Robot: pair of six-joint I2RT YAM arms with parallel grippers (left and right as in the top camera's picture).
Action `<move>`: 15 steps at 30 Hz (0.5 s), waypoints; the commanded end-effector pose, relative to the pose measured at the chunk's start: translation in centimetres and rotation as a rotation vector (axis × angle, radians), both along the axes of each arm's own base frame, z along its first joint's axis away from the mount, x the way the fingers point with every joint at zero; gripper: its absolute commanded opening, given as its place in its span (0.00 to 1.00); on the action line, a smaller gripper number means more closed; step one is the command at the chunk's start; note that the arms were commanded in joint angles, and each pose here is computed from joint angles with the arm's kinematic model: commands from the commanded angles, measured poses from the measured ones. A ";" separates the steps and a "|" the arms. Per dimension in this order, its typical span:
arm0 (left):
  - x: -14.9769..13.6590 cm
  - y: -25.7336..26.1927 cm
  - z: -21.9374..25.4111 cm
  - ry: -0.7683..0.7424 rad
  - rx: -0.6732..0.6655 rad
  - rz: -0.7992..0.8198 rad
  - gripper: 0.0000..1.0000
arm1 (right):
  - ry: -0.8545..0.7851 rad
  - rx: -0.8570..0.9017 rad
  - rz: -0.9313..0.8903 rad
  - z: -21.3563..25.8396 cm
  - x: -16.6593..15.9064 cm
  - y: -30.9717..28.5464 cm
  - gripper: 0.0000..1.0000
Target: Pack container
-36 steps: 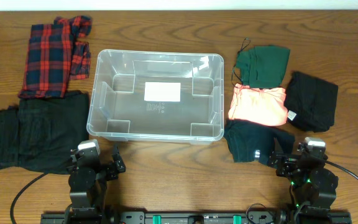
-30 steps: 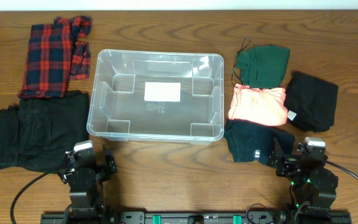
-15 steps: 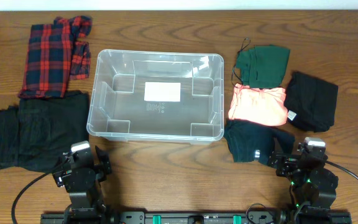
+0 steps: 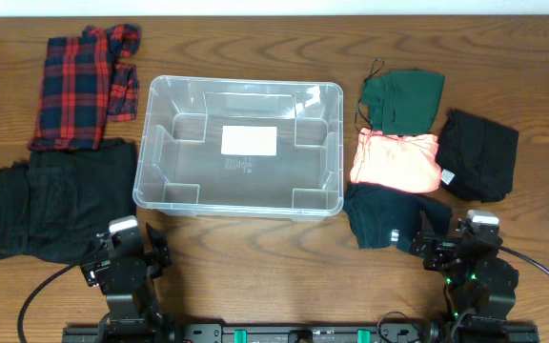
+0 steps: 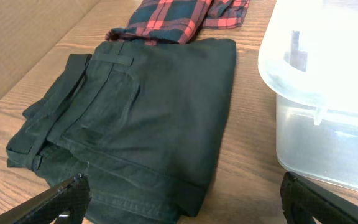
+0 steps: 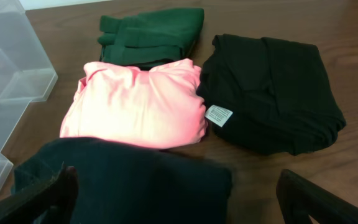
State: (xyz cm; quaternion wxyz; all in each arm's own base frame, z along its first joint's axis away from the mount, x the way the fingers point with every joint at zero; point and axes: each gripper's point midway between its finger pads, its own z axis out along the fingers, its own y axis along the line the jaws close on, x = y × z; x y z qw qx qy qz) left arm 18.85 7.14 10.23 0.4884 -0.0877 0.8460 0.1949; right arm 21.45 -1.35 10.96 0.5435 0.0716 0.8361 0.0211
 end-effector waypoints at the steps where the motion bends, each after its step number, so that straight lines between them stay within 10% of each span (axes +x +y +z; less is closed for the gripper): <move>1: -0.2 0.5 -0.5 0.018 0.031 0.022 0.98 | -0.004 0.012 -0.005 0.0 0.0 0.0 0.99; 15: 2.1 -5.9 0.2 -0.070 -0.205 -0.293 0.98 | -0.004 0.012 -0.005 0.0 0.0 0.0 0.99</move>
